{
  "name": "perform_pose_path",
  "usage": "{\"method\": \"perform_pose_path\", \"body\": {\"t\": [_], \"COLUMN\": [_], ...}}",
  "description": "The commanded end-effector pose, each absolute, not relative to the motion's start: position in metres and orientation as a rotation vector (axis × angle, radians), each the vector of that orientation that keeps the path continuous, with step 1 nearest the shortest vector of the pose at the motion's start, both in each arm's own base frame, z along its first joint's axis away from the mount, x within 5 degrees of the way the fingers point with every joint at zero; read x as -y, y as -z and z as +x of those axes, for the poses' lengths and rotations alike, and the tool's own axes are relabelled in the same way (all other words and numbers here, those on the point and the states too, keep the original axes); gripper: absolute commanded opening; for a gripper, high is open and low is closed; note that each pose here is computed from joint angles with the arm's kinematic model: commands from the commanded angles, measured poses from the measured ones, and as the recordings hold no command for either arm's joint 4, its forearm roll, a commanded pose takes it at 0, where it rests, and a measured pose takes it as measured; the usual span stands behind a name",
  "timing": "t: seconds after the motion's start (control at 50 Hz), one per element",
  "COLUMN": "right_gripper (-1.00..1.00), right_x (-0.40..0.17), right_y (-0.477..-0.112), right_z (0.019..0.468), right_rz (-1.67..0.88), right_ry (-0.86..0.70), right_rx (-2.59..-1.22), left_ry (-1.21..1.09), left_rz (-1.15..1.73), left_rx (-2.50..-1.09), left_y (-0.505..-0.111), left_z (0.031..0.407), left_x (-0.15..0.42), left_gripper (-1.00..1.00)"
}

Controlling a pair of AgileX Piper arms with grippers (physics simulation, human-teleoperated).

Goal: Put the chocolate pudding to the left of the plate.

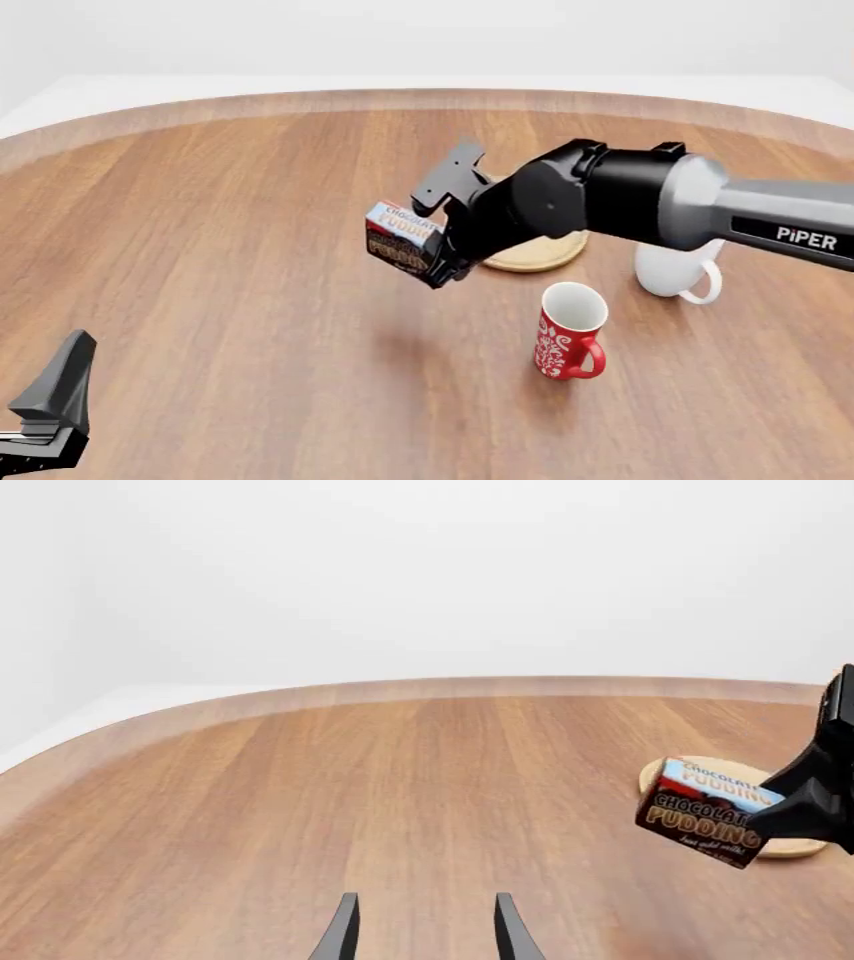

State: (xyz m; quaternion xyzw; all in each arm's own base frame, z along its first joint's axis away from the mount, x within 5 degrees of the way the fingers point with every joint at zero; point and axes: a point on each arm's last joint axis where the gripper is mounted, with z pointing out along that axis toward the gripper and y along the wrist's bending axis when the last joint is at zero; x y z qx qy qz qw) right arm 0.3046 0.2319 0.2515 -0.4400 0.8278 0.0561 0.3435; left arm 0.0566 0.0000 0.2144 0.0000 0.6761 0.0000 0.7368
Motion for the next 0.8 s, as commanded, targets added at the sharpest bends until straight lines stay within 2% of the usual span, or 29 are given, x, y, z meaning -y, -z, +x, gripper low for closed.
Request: {"method": "perform_pose_path", "body": {"t": [0.02, 0.2, 0.44, 0.8], "right_gripper": [-1.0, -1.0, -1.0, -1.0], "right_x": [-0.229, -0.238, -0.256, -0.259], "right_y": [-0.283, -0.29, -0.29, -0.259], "right_z": [0.314, 0.334, 0.386, 0.463], "right_rz": [-1.1, -1.097, -1.093, -1.055], "right_ry": [-0.142, -0.131, -0.101, -0.049], "right_rx": [-2.103, -2.082, -2.081, -2.136], "left_ry": [0.0, 0.0, 0.0, 0.0], "left_rz": [0.0, 0.0, 0.0, 0.0], "left_rx": [-1.485, -1.485, -1.485, -1.485], "left_y": [-0.214, -0.214, -0.214, -0.214], "left_z": [0.057, 0.057, 0.057, 0.057], "left_x": [0.0, 0.0, 0.0, 0.0], "left_gripper": [1.0, 1.0, 1.0, 1.0]}}
